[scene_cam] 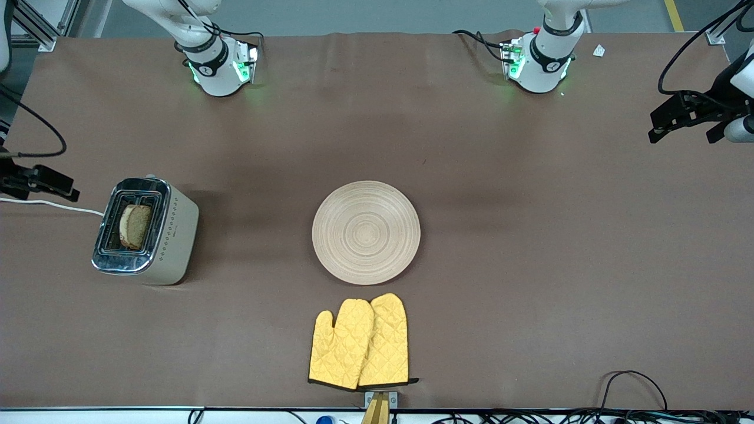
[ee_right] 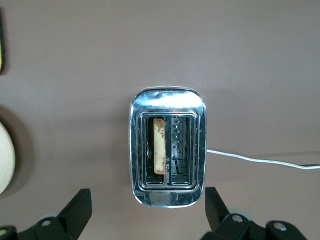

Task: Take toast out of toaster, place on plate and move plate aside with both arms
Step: 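Move the right gripper toward the silver toaster, then lower the right gripper over the toast slot and align with the toast, then close the right gripper on the toast and lift it out, then carry the toast with the right gripper over the wooden plate, then lower the toast onto the plate and open the right gripper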

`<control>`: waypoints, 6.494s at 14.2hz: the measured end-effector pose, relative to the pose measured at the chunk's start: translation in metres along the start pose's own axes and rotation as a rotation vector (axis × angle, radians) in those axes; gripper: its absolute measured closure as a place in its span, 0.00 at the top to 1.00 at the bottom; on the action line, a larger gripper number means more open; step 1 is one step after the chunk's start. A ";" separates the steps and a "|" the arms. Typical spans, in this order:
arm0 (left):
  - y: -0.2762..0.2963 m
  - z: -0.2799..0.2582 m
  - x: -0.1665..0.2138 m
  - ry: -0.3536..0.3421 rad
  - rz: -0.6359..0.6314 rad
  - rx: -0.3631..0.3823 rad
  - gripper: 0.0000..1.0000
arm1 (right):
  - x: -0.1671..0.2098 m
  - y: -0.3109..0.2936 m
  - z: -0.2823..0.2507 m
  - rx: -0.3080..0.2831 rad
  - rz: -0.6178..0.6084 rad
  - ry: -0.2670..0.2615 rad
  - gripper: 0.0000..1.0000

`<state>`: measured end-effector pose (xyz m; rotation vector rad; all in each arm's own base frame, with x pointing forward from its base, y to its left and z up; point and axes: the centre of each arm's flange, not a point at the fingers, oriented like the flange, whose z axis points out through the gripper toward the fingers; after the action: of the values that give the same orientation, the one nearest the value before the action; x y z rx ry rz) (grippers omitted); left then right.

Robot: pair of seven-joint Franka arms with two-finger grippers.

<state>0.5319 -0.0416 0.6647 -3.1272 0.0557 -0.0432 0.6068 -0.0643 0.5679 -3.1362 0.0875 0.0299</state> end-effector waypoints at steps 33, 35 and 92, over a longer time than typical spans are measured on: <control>0.000 -0.001 0.001 0.002 0.000 0.000 1.00 | 0.008 0.007 0.187 0.009 0.009 -0.117 0.07; 0.000 -0.001 0.001 0.002 0.000 0.000 1.00 | 0.008 0.007 0.187 0.009 0.009 -0.117 0.06; -0.001 -0.002 0.001 0.005 -0.002 -0.001 1.00 | -0.083 -0.465 0.283 0.243 0.139 0.077 0.06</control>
<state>0.5329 -0.0406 0.6669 -3.1278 0.0532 -0.0512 0.5448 0.4063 0.2877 -2.8825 0.2864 -0.0944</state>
